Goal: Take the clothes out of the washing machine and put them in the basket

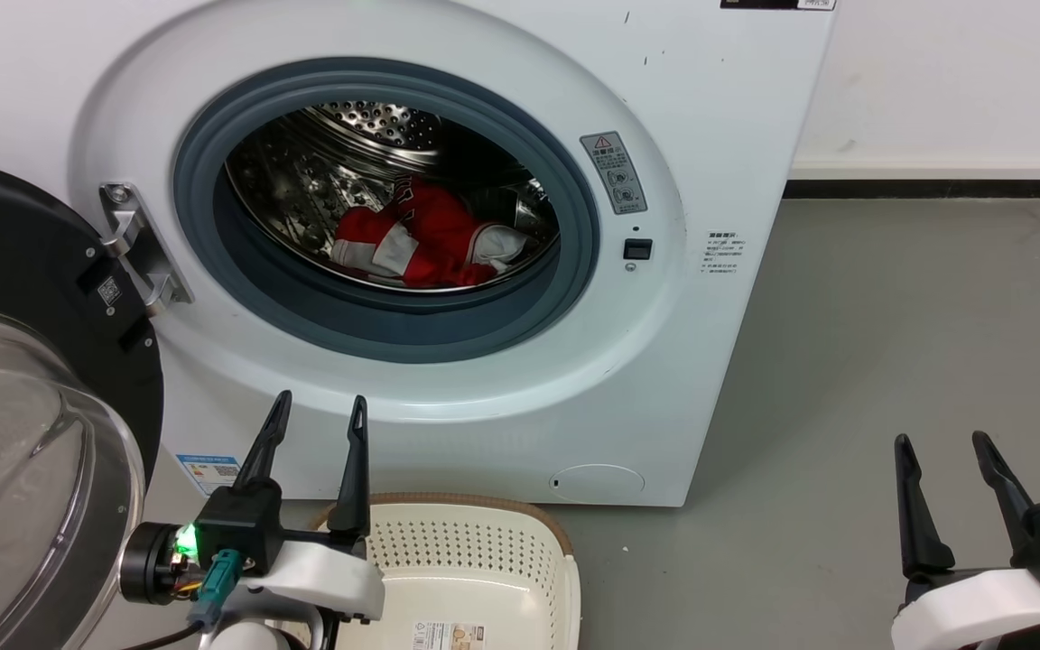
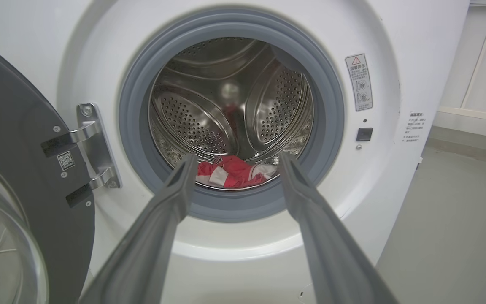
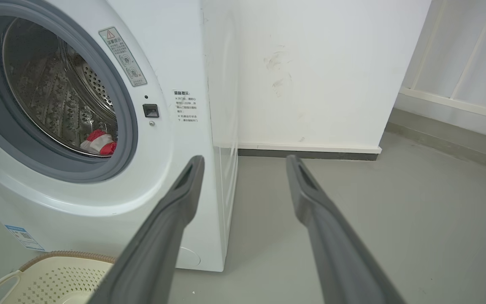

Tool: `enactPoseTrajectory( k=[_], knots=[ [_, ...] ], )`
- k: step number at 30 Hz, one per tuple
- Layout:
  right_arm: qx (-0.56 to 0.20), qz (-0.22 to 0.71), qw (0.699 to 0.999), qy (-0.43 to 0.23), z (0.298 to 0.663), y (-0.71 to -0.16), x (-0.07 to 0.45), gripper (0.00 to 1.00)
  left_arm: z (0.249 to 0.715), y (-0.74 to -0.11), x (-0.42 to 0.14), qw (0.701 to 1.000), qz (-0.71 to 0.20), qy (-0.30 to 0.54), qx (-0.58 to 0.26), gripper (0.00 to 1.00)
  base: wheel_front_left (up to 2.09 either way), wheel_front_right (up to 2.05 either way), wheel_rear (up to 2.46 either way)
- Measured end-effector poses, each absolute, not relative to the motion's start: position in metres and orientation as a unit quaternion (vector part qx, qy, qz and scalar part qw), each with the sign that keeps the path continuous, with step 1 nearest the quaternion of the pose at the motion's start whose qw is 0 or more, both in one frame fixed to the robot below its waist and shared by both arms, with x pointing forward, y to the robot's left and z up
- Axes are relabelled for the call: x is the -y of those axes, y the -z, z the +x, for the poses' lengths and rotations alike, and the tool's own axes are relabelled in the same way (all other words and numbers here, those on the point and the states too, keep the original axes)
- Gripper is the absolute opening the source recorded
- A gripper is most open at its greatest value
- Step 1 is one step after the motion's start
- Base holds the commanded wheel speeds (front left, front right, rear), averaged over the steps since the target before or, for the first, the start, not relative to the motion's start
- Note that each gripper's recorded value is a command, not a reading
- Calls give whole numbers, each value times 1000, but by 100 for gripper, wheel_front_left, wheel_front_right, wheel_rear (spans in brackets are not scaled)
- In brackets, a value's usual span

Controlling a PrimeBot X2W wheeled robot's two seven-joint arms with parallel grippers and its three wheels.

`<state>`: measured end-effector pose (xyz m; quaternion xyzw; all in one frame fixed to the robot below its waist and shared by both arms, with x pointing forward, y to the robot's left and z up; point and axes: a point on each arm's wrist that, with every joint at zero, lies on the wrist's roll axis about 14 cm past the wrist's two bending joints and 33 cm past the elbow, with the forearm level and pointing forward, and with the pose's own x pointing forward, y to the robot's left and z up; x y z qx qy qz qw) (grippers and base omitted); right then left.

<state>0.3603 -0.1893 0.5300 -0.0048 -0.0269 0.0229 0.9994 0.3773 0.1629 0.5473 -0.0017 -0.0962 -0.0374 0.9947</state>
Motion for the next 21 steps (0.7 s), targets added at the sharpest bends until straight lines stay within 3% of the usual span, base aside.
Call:
enactPoseTrajectory(
  k=[21],
  knots=[
    [21, -26, 999, -23, 360, -526, 190, 100, 377, -536, -166, 996, 16, 29, 83, 100, 0, 0, 0]
  ],
)
